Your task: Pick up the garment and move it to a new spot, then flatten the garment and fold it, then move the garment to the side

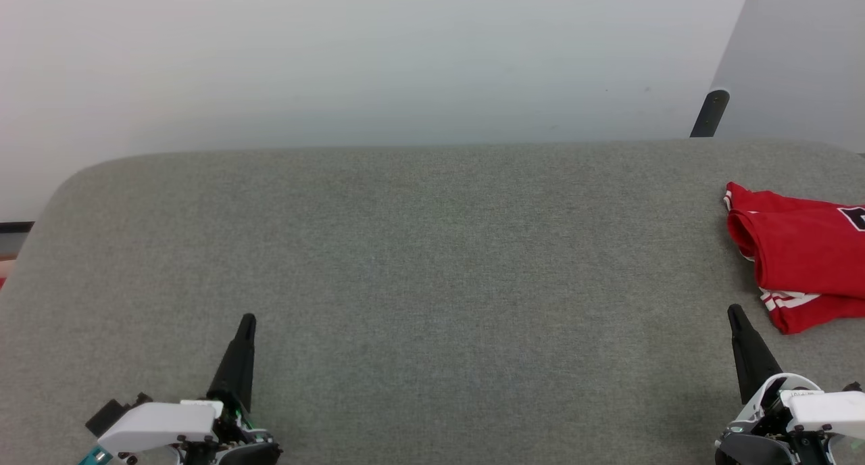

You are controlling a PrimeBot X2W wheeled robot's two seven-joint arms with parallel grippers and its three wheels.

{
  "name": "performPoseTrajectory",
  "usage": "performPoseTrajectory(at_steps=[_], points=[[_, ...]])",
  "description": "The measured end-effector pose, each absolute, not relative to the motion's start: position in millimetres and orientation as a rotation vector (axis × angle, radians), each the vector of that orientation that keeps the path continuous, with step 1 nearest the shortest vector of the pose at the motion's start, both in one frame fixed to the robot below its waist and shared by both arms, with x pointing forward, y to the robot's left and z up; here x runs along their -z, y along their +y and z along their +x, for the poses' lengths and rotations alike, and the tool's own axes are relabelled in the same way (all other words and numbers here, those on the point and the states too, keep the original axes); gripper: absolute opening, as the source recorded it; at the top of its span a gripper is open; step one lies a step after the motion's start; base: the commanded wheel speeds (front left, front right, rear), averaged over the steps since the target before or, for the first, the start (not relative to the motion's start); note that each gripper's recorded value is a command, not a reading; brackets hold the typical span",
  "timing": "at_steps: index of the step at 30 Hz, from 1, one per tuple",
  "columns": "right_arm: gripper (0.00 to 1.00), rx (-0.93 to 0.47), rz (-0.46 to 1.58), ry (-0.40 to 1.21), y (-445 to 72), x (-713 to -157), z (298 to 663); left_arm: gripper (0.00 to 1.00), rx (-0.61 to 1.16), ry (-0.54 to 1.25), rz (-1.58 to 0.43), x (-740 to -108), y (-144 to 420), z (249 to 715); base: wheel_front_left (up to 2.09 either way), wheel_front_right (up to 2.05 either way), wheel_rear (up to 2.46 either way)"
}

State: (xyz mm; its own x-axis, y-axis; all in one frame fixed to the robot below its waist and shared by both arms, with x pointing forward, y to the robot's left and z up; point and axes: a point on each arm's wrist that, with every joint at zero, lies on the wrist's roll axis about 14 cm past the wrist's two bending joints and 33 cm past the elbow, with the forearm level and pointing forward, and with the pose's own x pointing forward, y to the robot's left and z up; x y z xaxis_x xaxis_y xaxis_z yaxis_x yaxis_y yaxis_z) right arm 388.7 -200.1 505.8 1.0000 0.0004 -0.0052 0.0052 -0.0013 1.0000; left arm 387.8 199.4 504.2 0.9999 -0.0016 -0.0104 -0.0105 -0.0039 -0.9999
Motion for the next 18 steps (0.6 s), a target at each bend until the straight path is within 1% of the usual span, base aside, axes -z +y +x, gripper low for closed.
performPoseTrajectory(at_steps=[18], points=[[0.00, 0.004, 1.572, 0.005, -200.1, -505.9, 388.7, 0.00, -0.007, 0.009, -1.575, -504.3, 199.4, 387.8, 0.00, 0.00, 0.00]])
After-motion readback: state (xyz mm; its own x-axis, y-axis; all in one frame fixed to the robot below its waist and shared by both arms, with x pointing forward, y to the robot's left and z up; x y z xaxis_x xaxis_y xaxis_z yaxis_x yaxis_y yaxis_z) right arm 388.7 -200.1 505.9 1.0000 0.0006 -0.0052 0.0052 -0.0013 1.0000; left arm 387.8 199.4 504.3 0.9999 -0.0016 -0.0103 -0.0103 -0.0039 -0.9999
